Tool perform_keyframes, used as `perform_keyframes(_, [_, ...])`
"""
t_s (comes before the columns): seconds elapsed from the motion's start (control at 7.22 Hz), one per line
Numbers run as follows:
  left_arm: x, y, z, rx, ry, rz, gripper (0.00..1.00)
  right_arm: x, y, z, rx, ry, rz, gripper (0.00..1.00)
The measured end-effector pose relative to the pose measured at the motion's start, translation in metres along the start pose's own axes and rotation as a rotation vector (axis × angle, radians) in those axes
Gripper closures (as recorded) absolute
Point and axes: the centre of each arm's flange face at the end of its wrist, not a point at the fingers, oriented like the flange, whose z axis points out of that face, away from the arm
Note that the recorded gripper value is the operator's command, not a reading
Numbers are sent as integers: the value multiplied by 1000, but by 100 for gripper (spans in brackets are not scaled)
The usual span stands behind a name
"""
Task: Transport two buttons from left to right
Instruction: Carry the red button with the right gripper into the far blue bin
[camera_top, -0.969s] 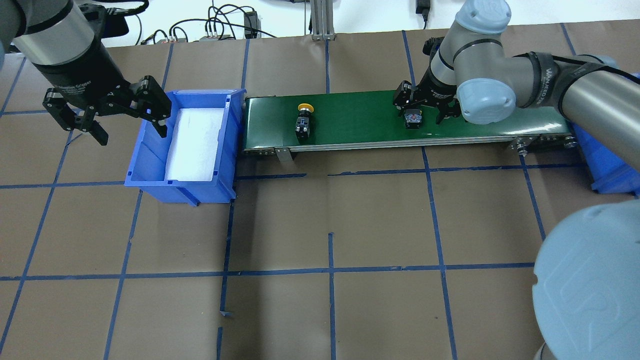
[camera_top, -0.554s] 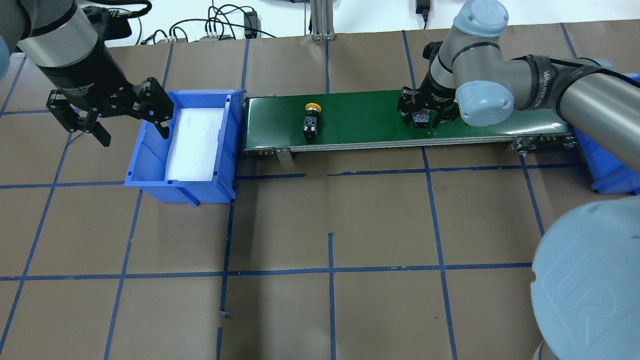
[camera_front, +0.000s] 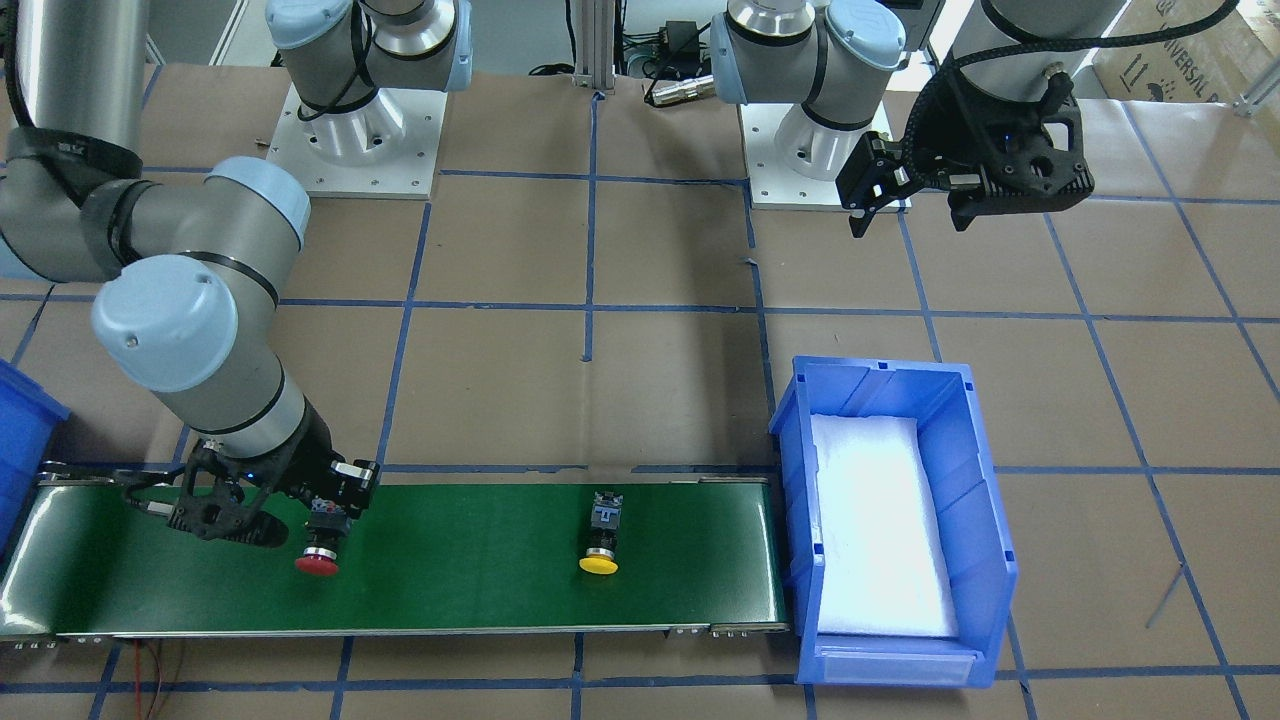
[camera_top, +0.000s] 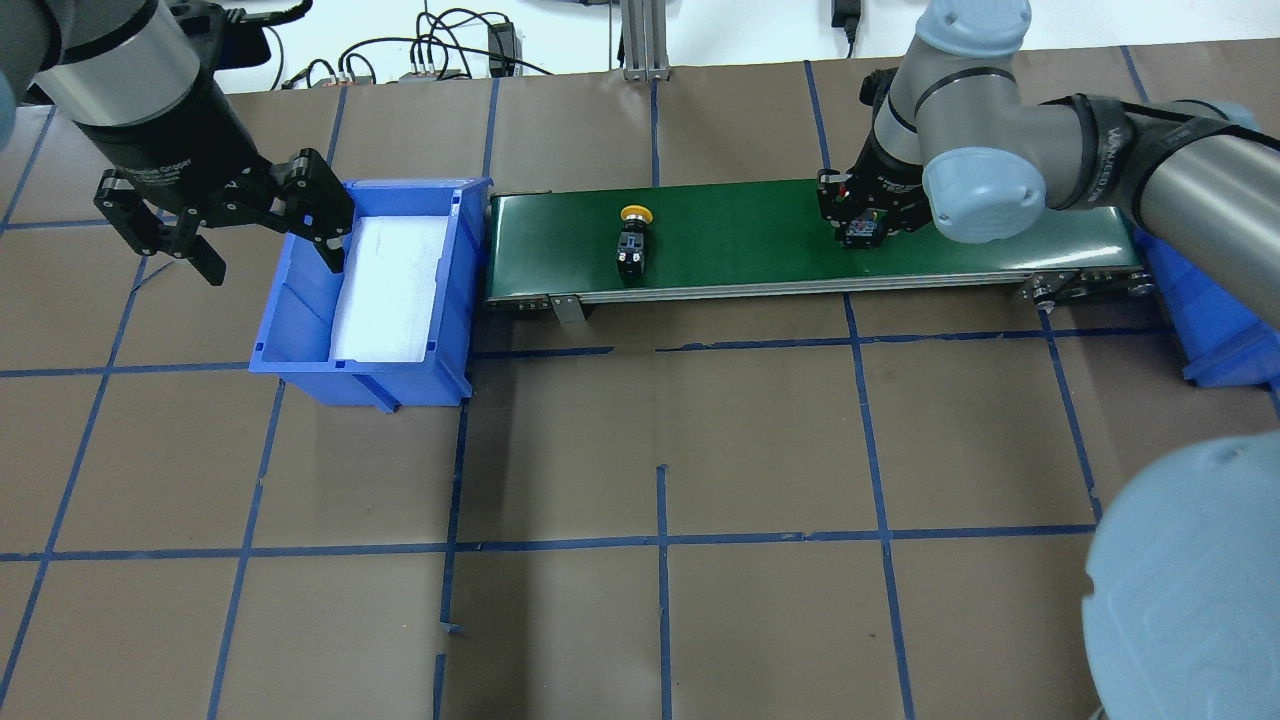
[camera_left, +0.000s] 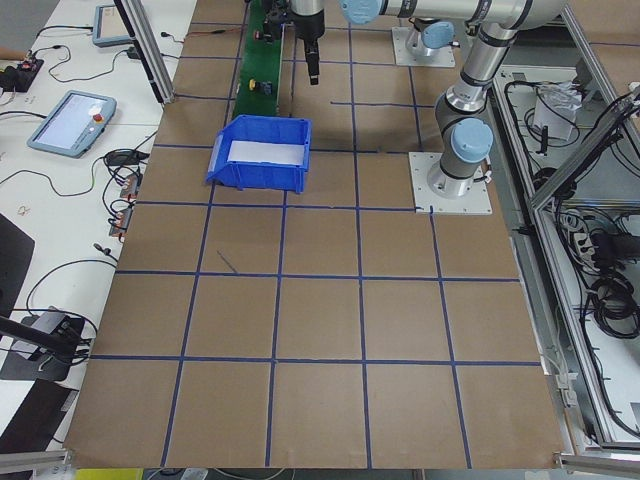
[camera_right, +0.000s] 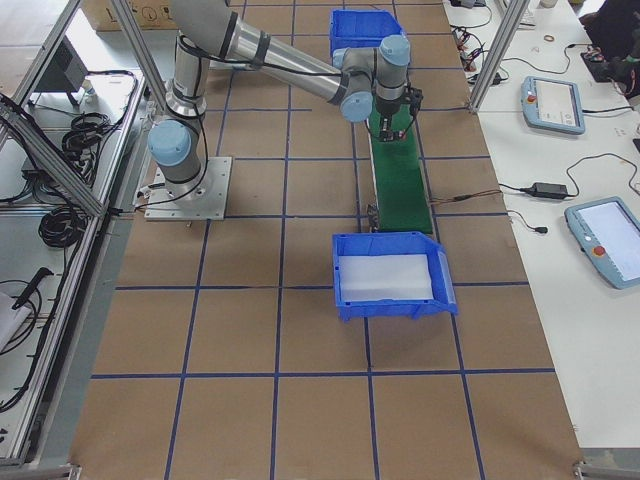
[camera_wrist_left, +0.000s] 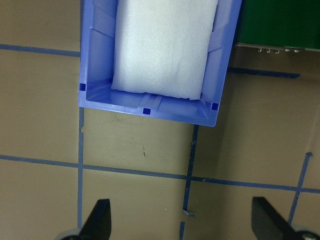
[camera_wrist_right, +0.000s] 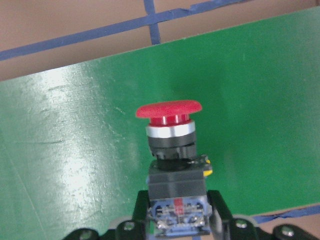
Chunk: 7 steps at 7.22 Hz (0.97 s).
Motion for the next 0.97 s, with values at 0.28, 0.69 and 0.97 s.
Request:
perform_keyframes(0.28, [5,1,-15,36,22,40,0,35,12,-60,7,45,-25,98])
perform_keyframes(0.69, [6,12,-36,128,17,76,0,189,-14,-96,-15,71,-105,96])
perform_keyframes(0.97, [8,12,-39,137,53,56,0,284,-40,-113,4,100,-202,96])
